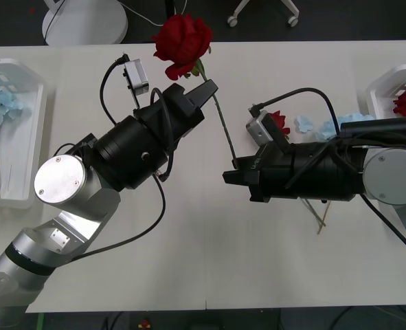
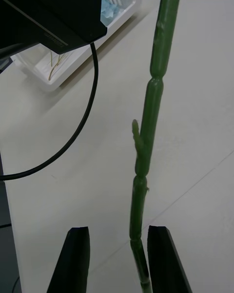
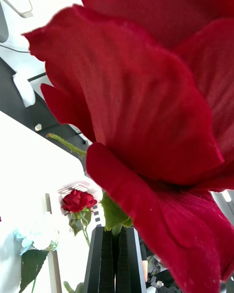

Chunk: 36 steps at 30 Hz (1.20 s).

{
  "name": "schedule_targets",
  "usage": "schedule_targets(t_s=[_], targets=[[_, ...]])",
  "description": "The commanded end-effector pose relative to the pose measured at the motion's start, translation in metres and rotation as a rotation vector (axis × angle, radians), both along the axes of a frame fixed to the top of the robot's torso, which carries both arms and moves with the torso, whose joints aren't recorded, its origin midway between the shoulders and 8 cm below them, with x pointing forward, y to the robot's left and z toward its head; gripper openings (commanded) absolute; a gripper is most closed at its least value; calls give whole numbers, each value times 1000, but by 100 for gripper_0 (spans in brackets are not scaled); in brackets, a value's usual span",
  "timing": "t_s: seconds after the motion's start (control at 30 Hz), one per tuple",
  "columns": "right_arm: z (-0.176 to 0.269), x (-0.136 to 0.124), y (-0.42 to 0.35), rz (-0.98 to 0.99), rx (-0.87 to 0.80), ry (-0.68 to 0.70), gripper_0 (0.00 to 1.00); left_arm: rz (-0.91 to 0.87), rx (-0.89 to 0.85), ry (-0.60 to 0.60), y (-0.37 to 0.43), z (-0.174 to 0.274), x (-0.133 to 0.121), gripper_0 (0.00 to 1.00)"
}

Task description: Put the red flowers into the right box and the blue flowers into the left box

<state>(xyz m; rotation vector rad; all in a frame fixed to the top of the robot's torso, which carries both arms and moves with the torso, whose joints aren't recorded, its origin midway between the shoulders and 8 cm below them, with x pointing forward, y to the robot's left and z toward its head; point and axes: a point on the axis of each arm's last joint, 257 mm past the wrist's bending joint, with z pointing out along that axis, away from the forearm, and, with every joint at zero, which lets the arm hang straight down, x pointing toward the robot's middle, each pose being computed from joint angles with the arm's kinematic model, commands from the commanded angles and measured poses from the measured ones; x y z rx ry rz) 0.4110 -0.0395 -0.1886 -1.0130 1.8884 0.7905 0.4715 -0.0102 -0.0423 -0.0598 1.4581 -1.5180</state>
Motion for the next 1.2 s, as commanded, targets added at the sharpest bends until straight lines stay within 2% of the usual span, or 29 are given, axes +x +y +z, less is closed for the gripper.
schedule_targets(t_s=[0.03, 0.2, 0.23, 0.27, 0.33, 0.6, 0.77, 0.97, 1.03, 1.2], targets=[[17, 1, 18, 33, 15, -51, 0, -46, -92, -15, -10, 41, -7, 0], [17, 2, 16, 31, 9, -55, 0, -45, -90, -15, -10, 41, -7, 0], [17, 3, 14, 27, 6, -57, 0, -46, -91, -14, -10, 41, -7, 7], [17, 3, 14, 30, 4, -57, 0, -45, -90, -13, -9, 40, -7, 23], [16, 4, 12, 26, -2, -60, 0, -41, -86, -15, -7, 40, -6, 100], [15, 8, 2, 9, -17, -60, 0, -30, -8, -22, 8, 24, -4, 100], [17, 20, -20, -38, -50, -53, 0, -53, 98, -34, 41, 7, -8, 100], [20, 38, -70, -168, -100, 21, 0, -72, 198, -52, 82, -3, -16, 100], [21, 51, -118, -283, -170, 66, 0, -73, 318, -87, 112, -8, -19, 100], [11, 56, -220, -478, -332, 201, 0, -51, 573, -126, 166, -19, -17, 100]])
